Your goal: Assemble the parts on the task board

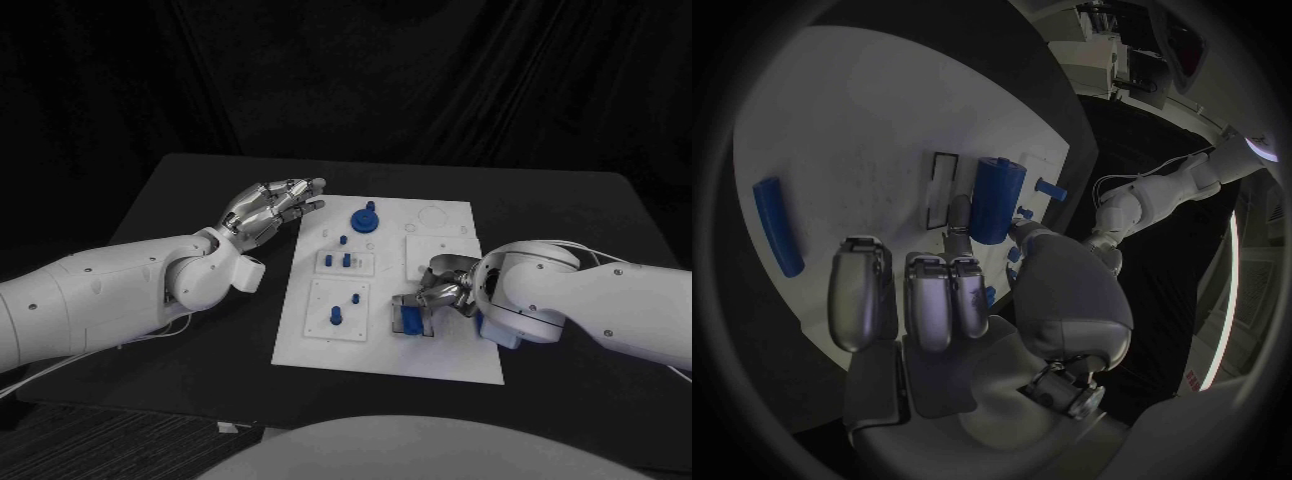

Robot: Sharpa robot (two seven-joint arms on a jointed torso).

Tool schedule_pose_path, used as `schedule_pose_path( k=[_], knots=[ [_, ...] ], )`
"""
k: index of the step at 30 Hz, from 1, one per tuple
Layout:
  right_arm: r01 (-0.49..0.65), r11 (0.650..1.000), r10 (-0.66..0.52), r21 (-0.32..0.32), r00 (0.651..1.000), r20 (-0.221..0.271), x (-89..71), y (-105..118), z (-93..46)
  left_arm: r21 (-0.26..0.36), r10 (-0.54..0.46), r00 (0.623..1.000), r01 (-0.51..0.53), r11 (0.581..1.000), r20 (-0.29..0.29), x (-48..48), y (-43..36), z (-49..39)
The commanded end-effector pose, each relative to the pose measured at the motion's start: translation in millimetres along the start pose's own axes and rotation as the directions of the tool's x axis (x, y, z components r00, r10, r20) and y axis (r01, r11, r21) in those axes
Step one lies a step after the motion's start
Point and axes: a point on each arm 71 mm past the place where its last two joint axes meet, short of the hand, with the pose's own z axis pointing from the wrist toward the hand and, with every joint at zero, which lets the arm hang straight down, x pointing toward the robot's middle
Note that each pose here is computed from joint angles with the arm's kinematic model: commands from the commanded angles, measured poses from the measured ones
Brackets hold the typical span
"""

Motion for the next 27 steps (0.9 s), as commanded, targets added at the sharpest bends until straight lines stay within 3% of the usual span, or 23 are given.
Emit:
schedule_pose_path(
  k=[1, 27],
  knots=[
    [0.032, 0.999, -0.031, 0.020, 0.999, -0.016, 2.9, -3.5, 0.5, 0.009, -0.015, 1.000, 0.015, 1.000, -0.010, 1.5, -0.2, 0.3],
    [0.024, 0.999, -0.023, 0.028, 1.000, -0.005, 1.8, -6.1, 2.3, -0.005, -0.021, 1.000, 0.021, 1.000, -0.019, 2.6, 1.2, 1.2]
  ],
)
